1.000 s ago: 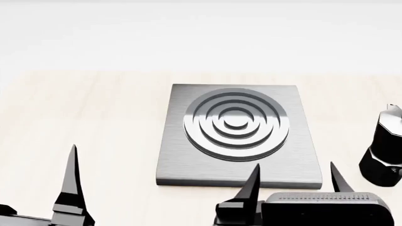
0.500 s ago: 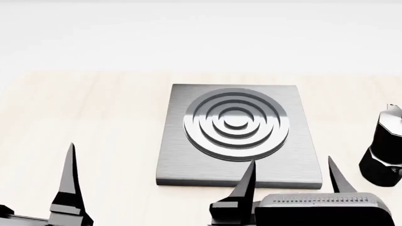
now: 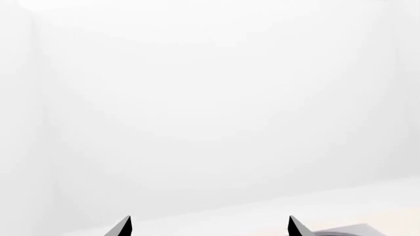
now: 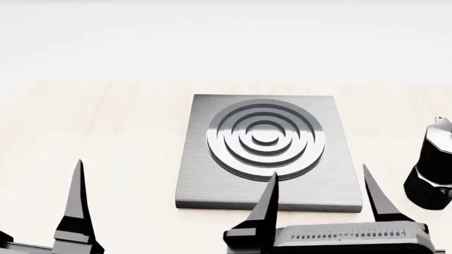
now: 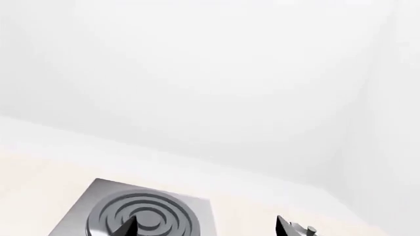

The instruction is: Turn on the stove.

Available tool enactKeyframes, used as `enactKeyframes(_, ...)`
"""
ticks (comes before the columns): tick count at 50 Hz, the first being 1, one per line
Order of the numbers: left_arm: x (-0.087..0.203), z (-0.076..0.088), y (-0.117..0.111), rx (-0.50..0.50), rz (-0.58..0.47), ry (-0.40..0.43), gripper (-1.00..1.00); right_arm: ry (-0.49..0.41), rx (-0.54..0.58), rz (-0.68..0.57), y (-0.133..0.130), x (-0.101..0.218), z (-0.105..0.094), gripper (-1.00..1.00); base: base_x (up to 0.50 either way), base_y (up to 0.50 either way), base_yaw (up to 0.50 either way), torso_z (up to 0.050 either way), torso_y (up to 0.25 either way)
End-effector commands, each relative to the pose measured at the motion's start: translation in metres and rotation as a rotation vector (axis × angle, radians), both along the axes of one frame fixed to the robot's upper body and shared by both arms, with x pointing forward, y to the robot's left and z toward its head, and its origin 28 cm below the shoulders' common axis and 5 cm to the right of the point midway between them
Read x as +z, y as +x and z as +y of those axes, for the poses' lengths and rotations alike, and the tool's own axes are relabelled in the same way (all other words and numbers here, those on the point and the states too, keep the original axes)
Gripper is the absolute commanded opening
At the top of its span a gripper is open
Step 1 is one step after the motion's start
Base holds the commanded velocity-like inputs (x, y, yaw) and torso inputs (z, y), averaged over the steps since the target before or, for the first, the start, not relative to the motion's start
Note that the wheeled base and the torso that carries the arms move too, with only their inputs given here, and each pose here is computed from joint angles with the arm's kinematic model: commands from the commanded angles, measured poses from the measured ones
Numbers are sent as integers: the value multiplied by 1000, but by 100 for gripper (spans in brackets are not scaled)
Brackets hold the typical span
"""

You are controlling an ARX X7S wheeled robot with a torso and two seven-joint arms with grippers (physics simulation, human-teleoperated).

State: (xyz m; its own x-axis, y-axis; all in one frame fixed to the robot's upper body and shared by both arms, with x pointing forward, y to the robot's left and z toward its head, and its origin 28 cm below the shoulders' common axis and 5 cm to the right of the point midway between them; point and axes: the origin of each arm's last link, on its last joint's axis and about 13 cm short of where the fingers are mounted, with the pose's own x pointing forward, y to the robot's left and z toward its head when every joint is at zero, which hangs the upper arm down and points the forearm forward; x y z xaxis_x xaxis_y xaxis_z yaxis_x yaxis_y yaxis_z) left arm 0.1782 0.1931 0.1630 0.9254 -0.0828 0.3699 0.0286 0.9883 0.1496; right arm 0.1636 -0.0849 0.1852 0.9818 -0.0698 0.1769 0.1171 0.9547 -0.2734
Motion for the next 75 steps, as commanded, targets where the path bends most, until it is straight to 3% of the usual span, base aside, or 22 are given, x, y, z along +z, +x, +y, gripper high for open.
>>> enactKeyframes(1,2,-1,-2,-5,-8,1,100,-23,4,-23,-1,1,0,100,0,0,0,0,0)
enactKeyframes(75,21,-4,-20,-41,-80,0,100,-94,30,-122,-14,14,6,100,0,0,0,0,0)
